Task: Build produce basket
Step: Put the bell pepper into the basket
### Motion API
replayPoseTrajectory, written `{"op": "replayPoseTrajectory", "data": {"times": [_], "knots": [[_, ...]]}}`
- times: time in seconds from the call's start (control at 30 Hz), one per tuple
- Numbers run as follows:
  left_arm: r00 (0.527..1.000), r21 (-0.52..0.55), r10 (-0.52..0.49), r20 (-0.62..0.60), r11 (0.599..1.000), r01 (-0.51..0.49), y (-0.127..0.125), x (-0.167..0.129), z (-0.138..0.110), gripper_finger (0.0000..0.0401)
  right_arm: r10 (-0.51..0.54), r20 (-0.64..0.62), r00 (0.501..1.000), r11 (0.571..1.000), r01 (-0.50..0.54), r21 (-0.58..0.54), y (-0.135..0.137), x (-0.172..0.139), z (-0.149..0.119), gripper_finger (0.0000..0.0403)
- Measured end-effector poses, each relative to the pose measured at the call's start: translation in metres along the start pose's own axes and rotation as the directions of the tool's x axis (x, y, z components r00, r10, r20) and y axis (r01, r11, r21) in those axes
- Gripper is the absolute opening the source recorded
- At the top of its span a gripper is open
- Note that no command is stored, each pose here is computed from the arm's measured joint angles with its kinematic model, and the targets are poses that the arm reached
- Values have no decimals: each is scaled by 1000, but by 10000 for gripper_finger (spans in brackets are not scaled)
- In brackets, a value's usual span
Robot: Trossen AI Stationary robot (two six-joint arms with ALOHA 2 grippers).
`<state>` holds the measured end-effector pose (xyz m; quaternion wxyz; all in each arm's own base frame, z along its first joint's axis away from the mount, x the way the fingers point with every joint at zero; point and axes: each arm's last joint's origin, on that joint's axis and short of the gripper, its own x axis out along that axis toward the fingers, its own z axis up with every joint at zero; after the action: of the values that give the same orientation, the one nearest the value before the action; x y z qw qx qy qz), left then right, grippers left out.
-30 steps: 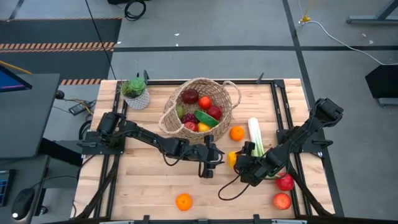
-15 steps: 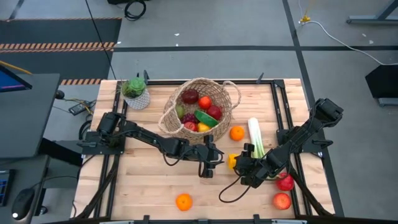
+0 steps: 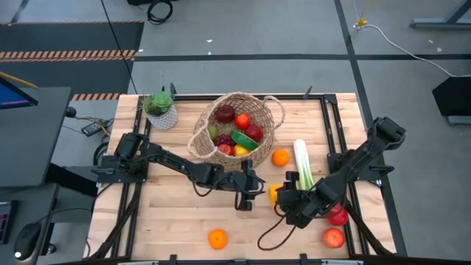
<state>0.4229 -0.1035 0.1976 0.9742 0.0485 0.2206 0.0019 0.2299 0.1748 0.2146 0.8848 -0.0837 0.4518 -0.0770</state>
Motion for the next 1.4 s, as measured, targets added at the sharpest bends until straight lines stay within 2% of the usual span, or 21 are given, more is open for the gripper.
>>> {"op": "replayPoseTrajectory", "data": {"times": [0.27, 0.47, 0.6, 0.8, 0.87, 1.0, 1.17, 1.27, 1.4], "knots": [[996, 29, -22, 82, 999, 20, -9, -10, 14, 174, -83, 80, 993, 986, 94, -139, -10, -58, 51, 190], [990, 104, -37, 135, 994, 23, -22, -21, 24, 175, -245, 205, 948, 937, 285, -201, -34, -90, 86, 190], [986, 164, -15, 165, 986, -13, -32, -32, 31, 172, -305, 229, 924, 907, 356, -226, -54, -96, 105, 190], [981, 220, 25, 194, 973, -69, -45, -52, 41, 173, -392, 184, 902, 866, 429, -258, -91, -80, 122, 191], [978, 239, 38, 204, 967, -87, -50, -60, 45, 172, -390, 164, 906, 870, 421, -257, -104, -73, 128, 191], [975, 242, 76, 210, 962, -127, -58, -81, 54, 172, -316, 167, 934, 912, 347, -216, -130, -59, 142, 192], [961, 236, 197, 195, 941, -241, -65, -111, 61, 172, -199, 230, 953, 960, 236, -149, -162, -47, 158, 193], [945, 222, 277, 176, 924, -312, -69, -125, 61, 172, -199, 241, 950, 966, 231, -112, -182, -42, 161, 193], [937, 222, 306, 167, 914, -338, -74, -141, 62, 169, -208, 212, 955, 973, 225, -58, -205, -36, 159, 193]]}}
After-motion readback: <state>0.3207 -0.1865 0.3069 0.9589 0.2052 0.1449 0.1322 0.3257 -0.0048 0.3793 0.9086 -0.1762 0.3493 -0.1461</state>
